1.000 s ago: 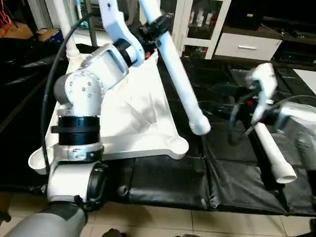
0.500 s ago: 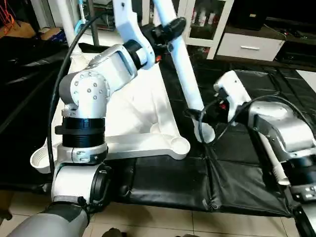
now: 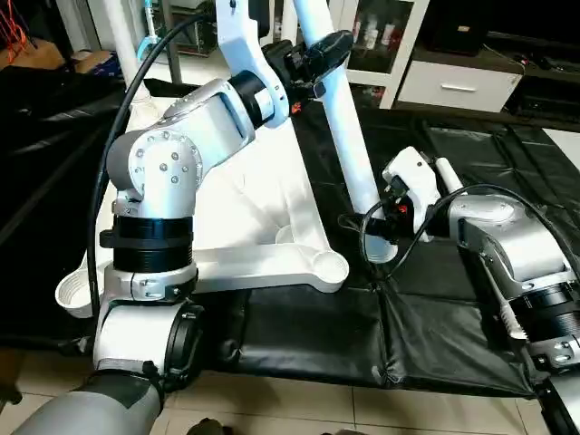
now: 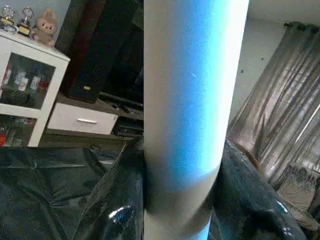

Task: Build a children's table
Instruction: Pick table leg

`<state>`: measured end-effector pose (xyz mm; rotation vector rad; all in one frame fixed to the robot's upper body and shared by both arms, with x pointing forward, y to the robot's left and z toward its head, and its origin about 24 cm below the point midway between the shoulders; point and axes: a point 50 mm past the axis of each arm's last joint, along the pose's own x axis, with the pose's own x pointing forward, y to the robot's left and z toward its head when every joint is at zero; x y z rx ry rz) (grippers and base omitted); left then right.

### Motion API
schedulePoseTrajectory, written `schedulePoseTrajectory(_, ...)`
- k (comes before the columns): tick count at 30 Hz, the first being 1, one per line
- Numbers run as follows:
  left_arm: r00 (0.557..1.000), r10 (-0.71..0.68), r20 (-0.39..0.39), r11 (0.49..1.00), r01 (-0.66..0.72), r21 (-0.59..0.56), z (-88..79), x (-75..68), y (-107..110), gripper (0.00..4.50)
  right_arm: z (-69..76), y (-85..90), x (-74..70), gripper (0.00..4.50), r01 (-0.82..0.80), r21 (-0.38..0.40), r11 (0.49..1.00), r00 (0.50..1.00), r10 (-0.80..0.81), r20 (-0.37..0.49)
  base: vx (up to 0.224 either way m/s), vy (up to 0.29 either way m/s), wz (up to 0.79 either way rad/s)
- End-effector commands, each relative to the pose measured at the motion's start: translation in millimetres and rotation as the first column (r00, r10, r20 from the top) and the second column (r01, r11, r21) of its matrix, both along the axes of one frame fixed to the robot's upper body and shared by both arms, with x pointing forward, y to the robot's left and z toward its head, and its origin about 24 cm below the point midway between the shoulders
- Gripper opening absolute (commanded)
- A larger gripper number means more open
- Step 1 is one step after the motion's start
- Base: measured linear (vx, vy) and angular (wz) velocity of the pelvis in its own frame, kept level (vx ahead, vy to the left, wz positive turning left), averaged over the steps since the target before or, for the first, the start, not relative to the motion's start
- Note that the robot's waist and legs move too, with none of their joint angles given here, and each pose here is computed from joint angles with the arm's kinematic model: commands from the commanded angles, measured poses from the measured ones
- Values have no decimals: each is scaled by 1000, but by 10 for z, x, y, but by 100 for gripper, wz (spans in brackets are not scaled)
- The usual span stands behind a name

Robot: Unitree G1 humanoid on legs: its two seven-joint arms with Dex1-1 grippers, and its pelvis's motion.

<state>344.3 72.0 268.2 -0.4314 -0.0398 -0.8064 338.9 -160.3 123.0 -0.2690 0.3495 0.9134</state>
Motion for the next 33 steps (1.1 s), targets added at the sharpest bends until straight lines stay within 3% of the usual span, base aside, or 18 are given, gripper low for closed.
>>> schedulePoseTrajectory(1,999,-36,40,999,36,-5,111,-59,-45,154,-51,-36,-11,357,7,-12,1000,1000,-7,-23,0,0,0)
schedulePoseTrajectory(8,998,-39,41,999,39,-4,115,-64,-47,154,-84,-31,-17,411,-5,-30,1000,1000,5,-23,0,0,0)
schedulePoseTrajectory(22,997,-54,51,998,54,-12,145,-81,-66,154,-152,-20,-51,411,-44,-41,998,997,42,-58,0,0,0)
schedulePoseTrajectory(23,997,-58,53,998,58,-10,146,-84,-69,154,-149,-21,-45,383,-44,-41,998,998,42,-56,0,0,0)
schedulePoseTrajectory(25,997,-61,54,998,62,-7,143,-88,-71,154,-141,-20,-39,383,-44,-40,998,998,42,-53,0,0,0)
schedulePoseTrajectory(33,995,-76,66,997,74,24,114,-105,-72,154,-122,-15,-25,310,-50,-43,998,998,48,-45,0,0,0)
